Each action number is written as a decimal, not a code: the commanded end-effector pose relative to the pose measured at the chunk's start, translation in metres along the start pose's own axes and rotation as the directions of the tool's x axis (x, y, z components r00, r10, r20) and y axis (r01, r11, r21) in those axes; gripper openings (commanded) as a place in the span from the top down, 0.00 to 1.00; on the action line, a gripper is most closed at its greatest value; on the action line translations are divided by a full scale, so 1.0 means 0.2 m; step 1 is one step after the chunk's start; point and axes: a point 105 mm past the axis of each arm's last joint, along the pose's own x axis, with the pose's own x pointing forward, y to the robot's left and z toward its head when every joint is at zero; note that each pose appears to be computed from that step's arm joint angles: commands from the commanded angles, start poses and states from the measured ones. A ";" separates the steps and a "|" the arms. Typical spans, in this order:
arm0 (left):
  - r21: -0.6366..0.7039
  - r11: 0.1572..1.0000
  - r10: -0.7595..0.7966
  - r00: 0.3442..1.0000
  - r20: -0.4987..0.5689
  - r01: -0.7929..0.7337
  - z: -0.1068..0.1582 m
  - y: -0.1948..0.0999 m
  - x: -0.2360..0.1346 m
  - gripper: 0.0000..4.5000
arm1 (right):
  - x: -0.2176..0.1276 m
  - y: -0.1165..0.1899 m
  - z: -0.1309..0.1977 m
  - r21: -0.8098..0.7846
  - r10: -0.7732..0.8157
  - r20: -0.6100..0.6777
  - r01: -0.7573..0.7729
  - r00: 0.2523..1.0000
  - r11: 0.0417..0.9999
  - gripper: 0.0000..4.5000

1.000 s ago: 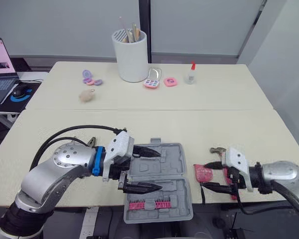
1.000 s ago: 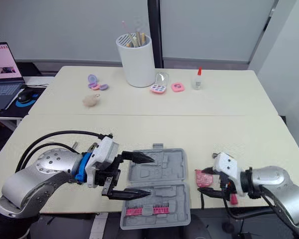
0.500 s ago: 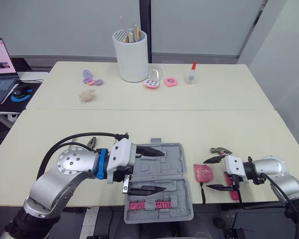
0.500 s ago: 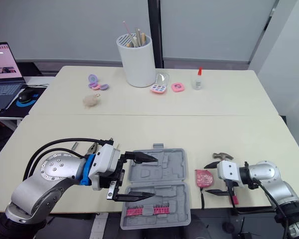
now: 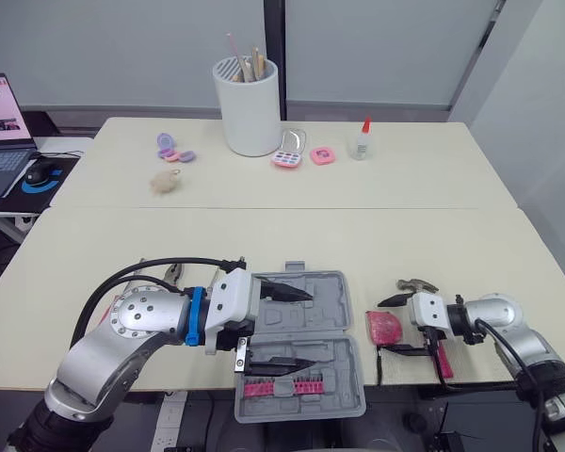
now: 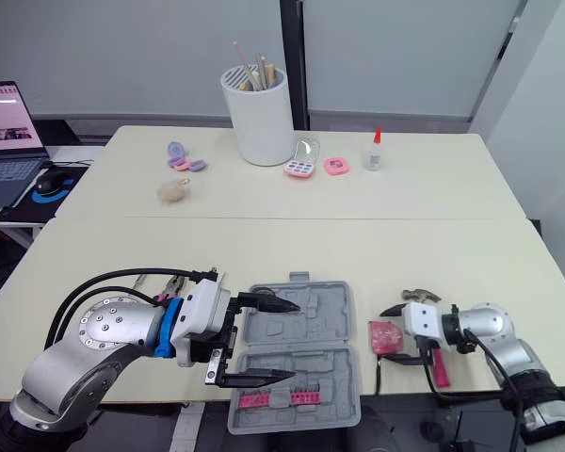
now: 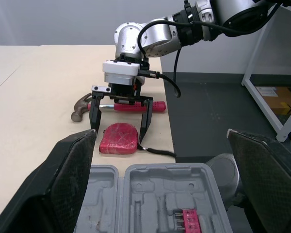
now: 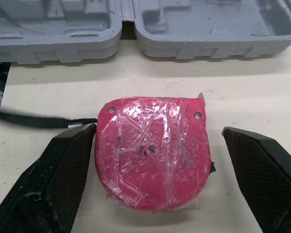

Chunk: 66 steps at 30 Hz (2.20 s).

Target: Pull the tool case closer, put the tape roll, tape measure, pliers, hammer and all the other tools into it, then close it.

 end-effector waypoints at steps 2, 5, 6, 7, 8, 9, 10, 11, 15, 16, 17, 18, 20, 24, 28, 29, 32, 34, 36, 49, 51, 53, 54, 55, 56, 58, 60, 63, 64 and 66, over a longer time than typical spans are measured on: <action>0.030 0.999 -0.016 1.000 0.001 0.016 0.02 -0.02 0.00 0.00 | -0.01 -0.01 0.00 -0.027 -0.001 -0.009 0.001 1.000 1.000 0.00; 0.032 0.999 -0.012 1.000 -0.001 0.012 0.02 -0.01 0.00 0.00 | 0.00 0.00 0.00 -0.026 -0.005 -0.007 0.005 1.000 1.000 0.09; 0.034 0.999 -0.011 1.000 -0.002 0.011 0.02 -0.01 0.00 0.00 | 0.00 0.00 0.00 -0.021 -0.005 -0.007 0.005 1.000 1.000 0.14; 0.035 0.999 -0.009 1.000 -0.002 0.009 0.02 -0.01 0.00 0.00 | 0.00 0.00 -0.01 -0.019 -0.006 -0.007 0.005 1.000 1.000 0.20; 0.037 0.999 -0.007 1.000 -0.001 0.007 0.02 0.00 0.00 0.00 | 0.00 0.00 0.00 -0.015 -0.009 -0.002 0.009 1.000 1.000 0.28; 0.038 0.999 -0.005 1.000 0.001 0.005 0.02 0.00 0.00 0.00 | 0.00 -0.01 0.00 -0.011 -0.011 0.001 0.011 1.000 1.000 0.30; 0.038 0.999 -0.001 1.000 0.003 0.001 0.03 0.00 0.00 0.00 | 0.00 -0.01 0.00 -0.010 -0.012 0.004 0.012 1.000 1.000 0.30; 0.038 0.999 0.002 1.000 0.003 -0.002 0.02 0.01 0.00 0.00 | 0.00 -0.01 0.00 -0.011 -0.013 0.006 0.013 1.000 1.000 0.30; 0.034 0.999 0.028 1.000 0.002 -0.029 0.00 0.02 -0.01 0.00 | -0.04 -0.01 0.03 -0.029 -0.007 -0.006 0.007 1.000 1.000 0.30; 0.030 0.999 0.044 0.999 0.008 -0.044 0.00 0.02 -0.02 0.00 | -0.05 -0.03 0.06 -0.033 -0.013 -0.003 0.013 1.000 0.999 0.30; 0.026 0.997 0.071 0.997 0.018 -0.071 0.00 0.03 -0.04 0.00 | -0.08 -0.05 0.11 -0.052 -0.019 -0.021 0.018 1.000 0.999 0.30; 0.023 0.995 0.098 0.995 0.022 -0.098 -0.01 0.04 -0.06 0.00 | -0.09 -0.07 0.16 -0.064 -0.019 -0.040 0.017 0.999 0.998 0.30; 0.021 0.991 0.130 0.991 0.022 -0.131 -0.01 0.06 -0.09 0.00 | -0.11 -0.08 0.22 -0.074 -0.022 -0.073 0.017 0.997 0.997 0.30; -0.031 0.980 0.198 0.980 -0.014 -0.198 -0.04 0.08 -0.15 0.00 | -0.09 -0.17 0.40 -0.087 -0.087 -0.117 0.077 0.989 0.993 0.30; -0.068 0.961 0.270 0.963 0.003 -0.269 -0.03 0.12 -0.21 0.00 | -0.06 -0.19 0.47 -0.149 -0.079 -0.220 0.046 0.972 0.988 0.30; -0.074 0.957 0.280 0.960 0.006 -0.279 -0.02 0.13 -0.21 0.00 | -0.05 -0.19 0.48 -0.150 -0.076 -0.232 0.041 0.970 0.988 0.30; -0.088 0.955 0.286 0.958 0.008 -0.284 -0.03 0.13 -0.22 0.00 | 0.03 -0.18 0.52 -0.176 -0.052 -0.262 0.005 0.964 0.984 0.30; -0.096 0.955 0.283 0.959 0.006 -0.281 -0.04 0.13 -0.22 0.00 | 0.07 -0.18 0.52 -0.183 -0.041 -0.278 -0.011 0.960 0.983 0.30; -0.091 0.956 0.280 0.960 -0.019 -0.280 -0.07 0.12 -0.22 0.00 | 0.12 -0.21 0.51 -0.197 -0.046 -0.305 -0.016 0.951 0.980 0.30; -0.071 0.956 0.281 0.958 -0.062 -0.286 -0.13 0.11 -0.26 0.00 | 0.32 -0.31 0.48 -0.252 -0.063 -0.343 -0.027 0.937 0.967 0.30; -0.071 0.956 0.281 0.958 -0.063 -0.285 -0.13 0.10 -0.26 0.00 | 0.35 -0.32 0.49 -0.253 -0.060 -0.334 -0.028 0.940 0.967 0.30; -0.070 0.956 0.280 0.958 -0.065 -0.284 -0.13 0.10 -0.26 0.00 | 0.36 -0.31 0.48 -0.255 -0.047 -0.337 -0.043 0.940 0.966 0.30; -0.068 0.956 0.280 0.958 -0.066 -0.284 -0.13 0.10 -0.26 0.00 | 0.37 -0.31 0.47 -0.256 -0.041 -0.340 -0.050 0.940 0.965 0.30; -0.066 0.956 0.280 0.958 -0.067 -0.285 -0.13 0.10 -0.26 0.00 | 0.38 -0.31 0.47 -0.261 -0.040 -0.344 -0.054 0.938 0.964 0.30; -0.064 0.956 0.281 0.957 -0.067 -0.286 -0.13 0.11 -0.26 0.00 | 0.39 -0.30 0.46 -0.267 -0.038 -0.350 -0.061 0.936 0.962 0.30; -0.061 0.956 0.282 0.957 -0.067 -0.286 -0.12 0.11 -0.26 0.00 | 0.40 -0.30 0.45 -0.273 -0.037 -0.352 -0.064 0.935 0.960 0.30; -0.059 0.956 0.282 0.957 -0.067 -0.286 -0.12 0.11 -0.26 0.00 | 0.40 -0.30 0.45 -0.276 -0.032 -0.354 -0.072 0.935 0.958 0.30; -0.058 0.957 0.281 0.957 -0.069 -0.285 -0.11 0.10 -0.26 0.00 | 0.41 -0.30 0.45 -0.283 -0.037 -0.349 -0.068 0.937 0.957 0.30; -0.057 0.957 0.280 0.958 -0.069 -0.284 -0.11 0.10 -0.26 0.00 | 0.41 -0.30 0.44 -0.285 -0.037 -0.351 -0.069 0.936 0.956 0.30; -0.057 0.958 0.278 0.958 -0.069 -0.282 -0.11 0.11 -0.25 0.00 | 0.42 -0.30 0.45 -0.284 -0.037 -0.345 -0.067 0.938 0.956 0.23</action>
